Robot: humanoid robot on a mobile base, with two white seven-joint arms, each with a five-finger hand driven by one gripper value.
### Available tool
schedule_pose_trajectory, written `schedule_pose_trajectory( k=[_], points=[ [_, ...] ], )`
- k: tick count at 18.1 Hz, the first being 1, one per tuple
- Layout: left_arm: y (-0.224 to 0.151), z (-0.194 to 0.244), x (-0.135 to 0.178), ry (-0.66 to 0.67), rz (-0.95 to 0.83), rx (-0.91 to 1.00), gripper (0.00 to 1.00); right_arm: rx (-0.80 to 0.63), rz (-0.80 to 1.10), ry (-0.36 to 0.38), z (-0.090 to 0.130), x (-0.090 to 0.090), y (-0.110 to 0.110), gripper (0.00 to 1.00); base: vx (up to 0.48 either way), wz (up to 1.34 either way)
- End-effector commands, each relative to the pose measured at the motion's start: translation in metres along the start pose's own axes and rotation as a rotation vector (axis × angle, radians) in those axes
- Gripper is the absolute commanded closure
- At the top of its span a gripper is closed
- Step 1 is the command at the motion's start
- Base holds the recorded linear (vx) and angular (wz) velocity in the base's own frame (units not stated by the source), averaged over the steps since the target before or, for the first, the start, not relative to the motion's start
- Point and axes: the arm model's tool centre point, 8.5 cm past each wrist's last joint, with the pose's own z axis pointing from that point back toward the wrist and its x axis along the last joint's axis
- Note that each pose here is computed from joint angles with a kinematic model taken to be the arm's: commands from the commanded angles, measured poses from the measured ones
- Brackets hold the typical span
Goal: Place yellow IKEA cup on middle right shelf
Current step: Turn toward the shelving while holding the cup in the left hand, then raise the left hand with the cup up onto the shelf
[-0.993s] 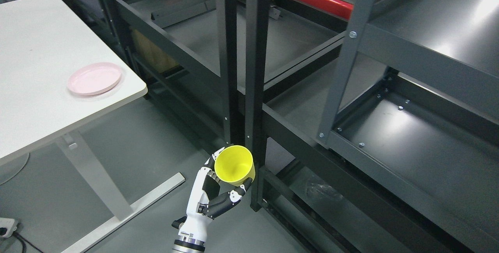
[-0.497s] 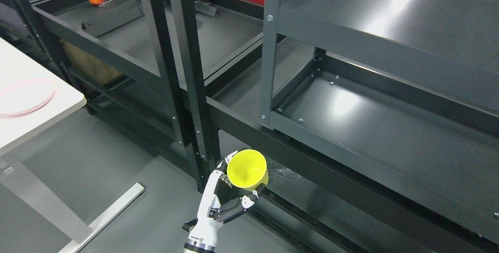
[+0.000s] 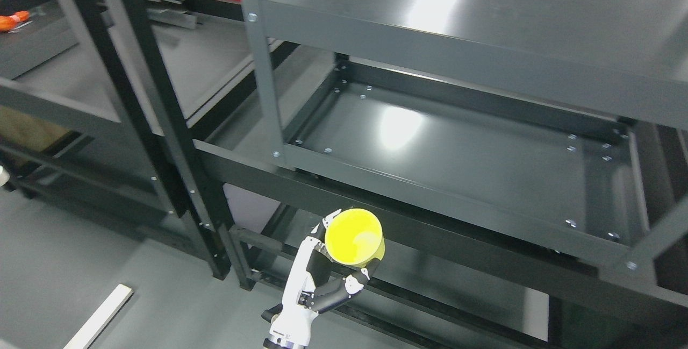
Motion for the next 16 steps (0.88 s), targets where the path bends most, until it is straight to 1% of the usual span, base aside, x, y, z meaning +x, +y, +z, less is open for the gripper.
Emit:
schedule_pose_trajectory(
  k=[1, 3, 7, 12, 16],
  points=[
    [-0.018, -0.009, 0.014, -0.059, 0.012, -0.073, 0.96, -0.228, -0.005, 0.010, 0.003, -0.007, -0.028, 0.01, -0.050, -0.40],
    [-0.018, -0.016, 0.022, -0.096, 0.008, -0.081, 0.95, -0.228, -0.005, 0.010, 0.003, -0.007, -0.028, 0.01, -0.044, -0.36],
    [-0.013, -0.049, 0.056, -0.228, -0.048, -0.107, 0.96, -0.228, -0.005, 0.010, 0.003, -0.007, -0.028, 0.01, -0.023, -0.26],
    [-0.016, -0.071, 0.076, -0.307, -0.124, -0.153, 0.96, -0.228, -0.005, 0.010, 0.003, -0.007, -0.028, 0.01, -0.004, -0.07],
    [-0.026, -0.088, 0.096, -0.407, -0.162, -0.205, 0.95, -0.228, -0.005, 0.010, 0.003, -0.007, -0.028, 0.01, 0.024, -0.06]
  ],
)
